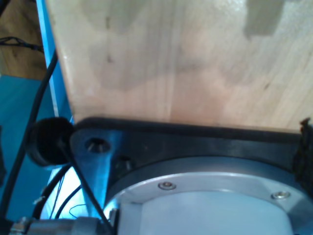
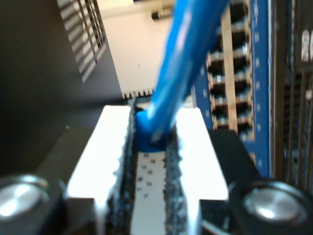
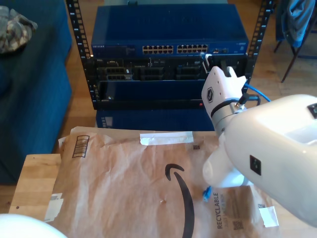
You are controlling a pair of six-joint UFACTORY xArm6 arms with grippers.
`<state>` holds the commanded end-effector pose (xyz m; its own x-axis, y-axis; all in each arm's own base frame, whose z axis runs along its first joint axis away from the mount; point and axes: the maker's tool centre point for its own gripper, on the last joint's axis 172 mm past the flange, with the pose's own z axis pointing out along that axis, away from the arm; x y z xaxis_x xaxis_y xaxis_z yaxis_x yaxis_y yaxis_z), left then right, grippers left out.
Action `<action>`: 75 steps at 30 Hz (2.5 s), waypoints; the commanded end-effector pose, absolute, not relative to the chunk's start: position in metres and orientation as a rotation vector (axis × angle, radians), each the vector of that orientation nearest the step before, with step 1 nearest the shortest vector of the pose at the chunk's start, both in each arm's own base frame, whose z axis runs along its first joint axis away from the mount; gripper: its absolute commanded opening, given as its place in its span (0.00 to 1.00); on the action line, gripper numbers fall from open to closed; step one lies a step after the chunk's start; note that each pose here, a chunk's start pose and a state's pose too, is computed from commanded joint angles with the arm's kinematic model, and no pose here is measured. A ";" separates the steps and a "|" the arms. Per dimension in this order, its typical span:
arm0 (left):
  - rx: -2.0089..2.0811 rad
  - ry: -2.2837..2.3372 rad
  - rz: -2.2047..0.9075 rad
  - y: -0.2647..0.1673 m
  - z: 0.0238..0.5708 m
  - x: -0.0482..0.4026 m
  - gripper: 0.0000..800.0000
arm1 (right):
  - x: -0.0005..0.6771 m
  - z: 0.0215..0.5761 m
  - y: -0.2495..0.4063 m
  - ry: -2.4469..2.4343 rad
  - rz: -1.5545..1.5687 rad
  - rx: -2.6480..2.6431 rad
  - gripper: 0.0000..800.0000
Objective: Grab the cable and plug it in
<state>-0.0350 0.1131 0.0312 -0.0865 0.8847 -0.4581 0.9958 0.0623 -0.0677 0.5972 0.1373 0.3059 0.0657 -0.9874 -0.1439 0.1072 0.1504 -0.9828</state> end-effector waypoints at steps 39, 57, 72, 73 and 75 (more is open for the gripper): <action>1.894 2.050 -0.534 0.113 0.031 -0.035 1.00 | 0.652 0.275 0.137 1.181 -1.410 -1.009 0.00; 1.894 2.050 -0.534 0.113 0.031 -0.035 1.00 | 0.663 0.272 0.140 1.177 -1.413 -0.988 0.00; 1.894 2.050 -0.534 0.113 0.031 -0.035 1.00 | 0.671 0.272 0.135 1.176 -1.422 -0.964 0.00; 1.895 2.047 -0.534 0.112 0.031 -0.035 1.00 | 0.671 0.272 0.135 1.175 -1.423 -0.963 0.00; 1.894 2.050 -0.534 0.113 0.031 -0.035 1.00 | 0.670 0.272 0.136 1.173 -1.424 -0.962 0.00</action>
